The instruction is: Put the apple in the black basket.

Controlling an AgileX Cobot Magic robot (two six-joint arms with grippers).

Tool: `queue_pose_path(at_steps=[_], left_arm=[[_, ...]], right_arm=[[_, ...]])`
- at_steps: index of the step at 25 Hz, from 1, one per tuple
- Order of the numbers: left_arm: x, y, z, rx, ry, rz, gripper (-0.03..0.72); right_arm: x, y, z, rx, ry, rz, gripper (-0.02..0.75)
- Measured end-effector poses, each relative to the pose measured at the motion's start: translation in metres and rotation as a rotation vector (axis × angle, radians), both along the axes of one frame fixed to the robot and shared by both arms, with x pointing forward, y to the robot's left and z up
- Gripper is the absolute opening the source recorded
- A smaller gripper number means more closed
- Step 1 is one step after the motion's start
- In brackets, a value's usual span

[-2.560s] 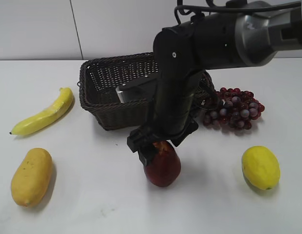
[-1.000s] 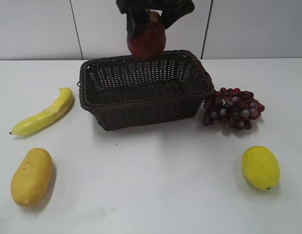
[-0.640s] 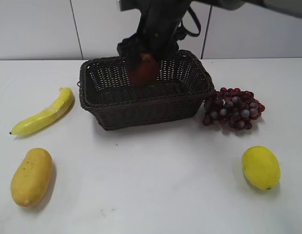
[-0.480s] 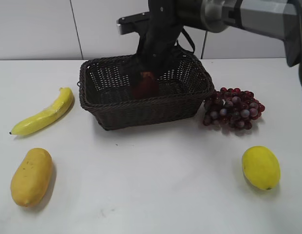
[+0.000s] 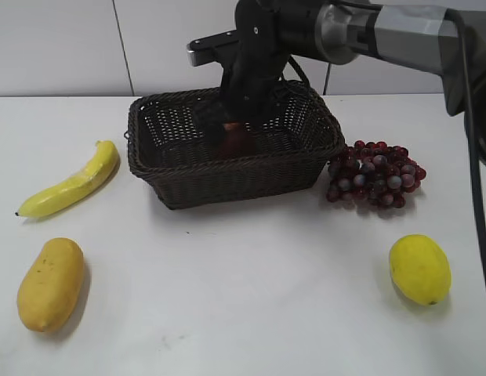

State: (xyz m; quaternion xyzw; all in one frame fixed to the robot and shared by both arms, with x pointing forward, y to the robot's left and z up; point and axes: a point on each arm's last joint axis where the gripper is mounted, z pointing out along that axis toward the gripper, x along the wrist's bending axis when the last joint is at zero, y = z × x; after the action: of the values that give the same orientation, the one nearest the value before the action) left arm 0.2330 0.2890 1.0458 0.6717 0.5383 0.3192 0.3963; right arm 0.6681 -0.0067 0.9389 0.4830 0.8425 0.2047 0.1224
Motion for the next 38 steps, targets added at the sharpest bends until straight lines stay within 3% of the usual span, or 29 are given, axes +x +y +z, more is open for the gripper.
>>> queue_pose_path(at_steps=[5, 10, 15, 20, 25, 29, 33, 38], left_arm=[[0.000, 0.000, 0.000, 0.000, 0.000, 0.000, 0.223], [0.000, 0.000, 0.000, 0.000, 0.000, 0.000, 0.223], [0.000, 0.000, 0.000, 0.000, 0.000, 0.000, 0.223], [0.000, 0.000, 0.000, 0.000, 0.000, 0.000, 0.223], [0.000, 0.000, 0.000, 0.000, 0.000, 0.000, 0.223], [0.000, 0.000, 0.000, 0.000, 0.000, 0.000, 0.223], [0.000, 0.000, 0.000, 0.000, 0.000, 0.000, 0.223], [0.000, 0.000, 0.000, 0.000, 0.000, 0.000, 0.223]], right_arm=[[0.002, 0.001, 0.027, 0.011, -0.031, 0.005, 0.668], [-0.014, -0.011, 0.112, 0.056, -0.142, 0.024, 0.656], [-0.047, -0.047, 0.193, -0.005, -0.212, 0.003, 0.643], [-0.079, -0.105, 0.243, -0.020, -0.264, -0.085, 0.622], [-0.112, -0.187, 0.251, -0.069, -0.215, -0.261, 0.604], [-0.155, -0.240, 0.236, -0.099, -0.178, -0.381, 0.596], [-0.212, -0.260, 0.217, -0.076, -0.190, -0.415, 0.594], [-0.290, -0.272, 0.202, 0.045, -0.274, -0.416, 0.594]])
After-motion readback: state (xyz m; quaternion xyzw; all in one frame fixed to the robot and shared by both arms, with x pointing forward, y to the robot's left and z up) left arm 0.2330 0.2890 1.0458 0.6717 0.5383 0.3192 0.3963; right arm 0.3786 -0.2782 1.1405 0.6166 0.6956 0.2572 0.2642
